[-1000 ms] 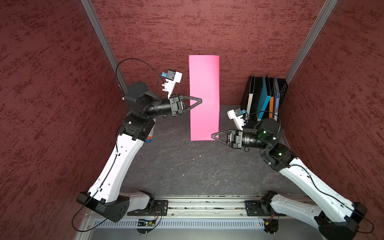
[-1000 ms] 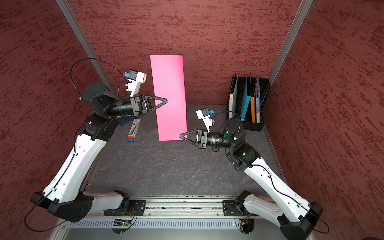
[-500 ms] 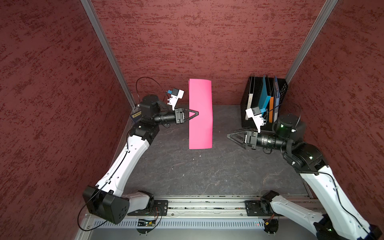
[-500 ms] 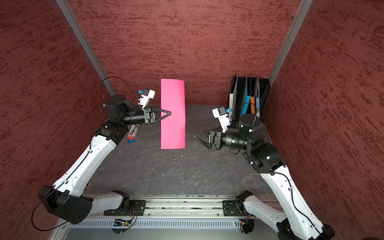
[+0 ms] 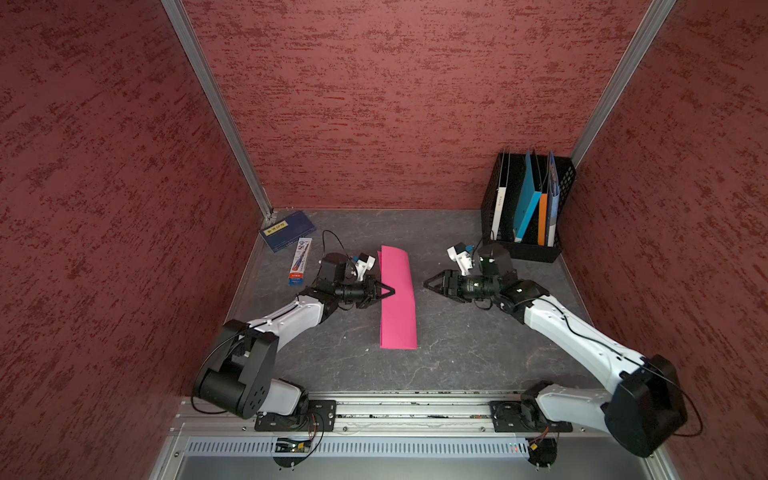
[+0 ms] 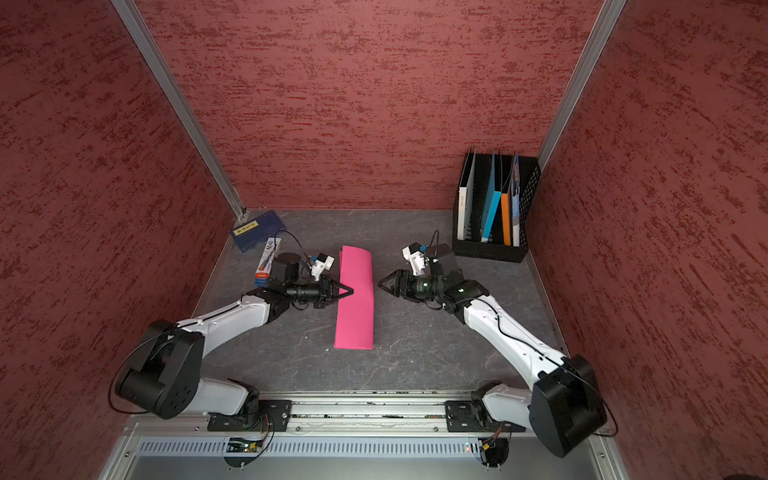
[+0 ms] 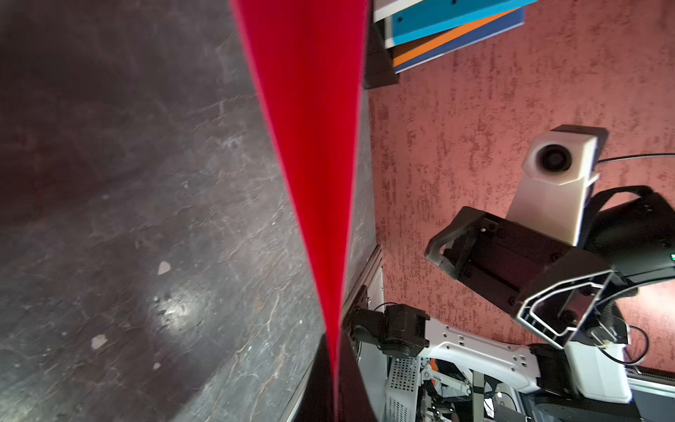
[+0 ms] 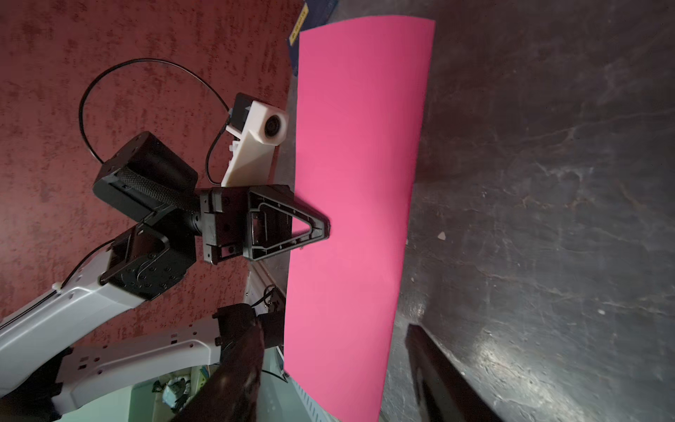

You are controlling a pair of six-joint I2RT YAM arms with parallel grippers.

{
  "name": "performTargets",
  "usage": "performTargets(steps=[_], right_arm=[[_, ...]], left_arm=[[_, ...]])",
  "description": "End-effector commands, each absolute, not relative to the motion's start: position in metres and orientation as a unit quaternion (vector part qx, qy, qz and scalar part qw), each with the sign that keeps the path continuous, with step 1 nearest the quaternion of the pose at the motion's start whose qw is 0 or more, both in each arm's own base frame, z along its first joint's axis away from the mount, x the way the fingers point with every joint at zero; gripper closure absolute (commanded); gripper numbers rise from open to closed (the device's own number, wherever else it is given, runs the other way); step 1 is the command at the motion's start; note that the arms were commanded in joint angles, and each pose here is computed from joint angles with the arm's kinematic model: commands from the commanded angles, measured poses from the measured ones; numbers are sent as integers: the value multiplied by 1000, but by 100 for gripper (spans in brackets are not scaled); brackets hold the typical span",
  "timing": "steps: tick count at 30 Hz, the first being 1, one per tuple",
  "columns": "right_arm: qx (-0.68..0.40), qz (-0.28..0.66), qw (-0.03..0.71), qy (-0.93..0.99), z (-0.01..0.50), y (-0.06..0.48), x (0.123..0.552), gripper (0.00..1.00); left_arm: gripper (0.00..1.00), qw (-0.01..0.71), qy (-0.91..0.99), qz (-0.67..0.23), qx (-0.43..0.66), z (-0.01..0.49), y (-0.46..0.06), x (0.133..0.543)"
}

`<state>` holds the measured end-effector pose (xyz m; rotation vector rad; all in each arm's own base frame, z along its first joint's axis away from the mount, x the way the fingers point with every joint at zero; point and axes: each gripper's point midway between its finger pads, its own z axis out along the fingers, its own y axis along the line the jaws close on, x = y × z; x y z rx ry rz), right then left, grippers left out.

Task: Fold the rectangular paper in half along the long edge
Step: Place the paper at the center of the board.

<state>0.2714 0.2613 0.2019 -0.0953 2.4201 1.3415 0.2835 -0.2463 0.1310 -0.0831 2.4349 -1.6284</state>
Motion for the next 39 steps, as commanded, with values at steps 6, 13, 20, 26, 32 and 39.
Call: performTargets(steps=[6, 13, 20, 26, 32, 39], right_arm=[[-51, 494, 219, 840, 190, 273, 282, 38], [-46, 530, 196, 824, 164, 283, 281, 38], [-31, 518, 155, 841, 125, 287, 283, 39], [-13, 499, 118, 858, 90, 285, 279, 39], [0, 484, 91, 870, 65, 282, 273, 39], [6, 478, 80, 875, 54, 282, 273, 39]], left_arm=[[100, 110, 840, -530, -32, 79, -251, 294], [100, 79, 867, -492, -24, 42, -254, 290], [91, 75, 882, -465, -14, 35, -253, 283], [84, 81, 888, -453, -12, 38, -249, 279], [95, 85, 887, -454, -11, 41, -249, 281], [100, 83, 891, -445, -11, 38, -249, 281]])
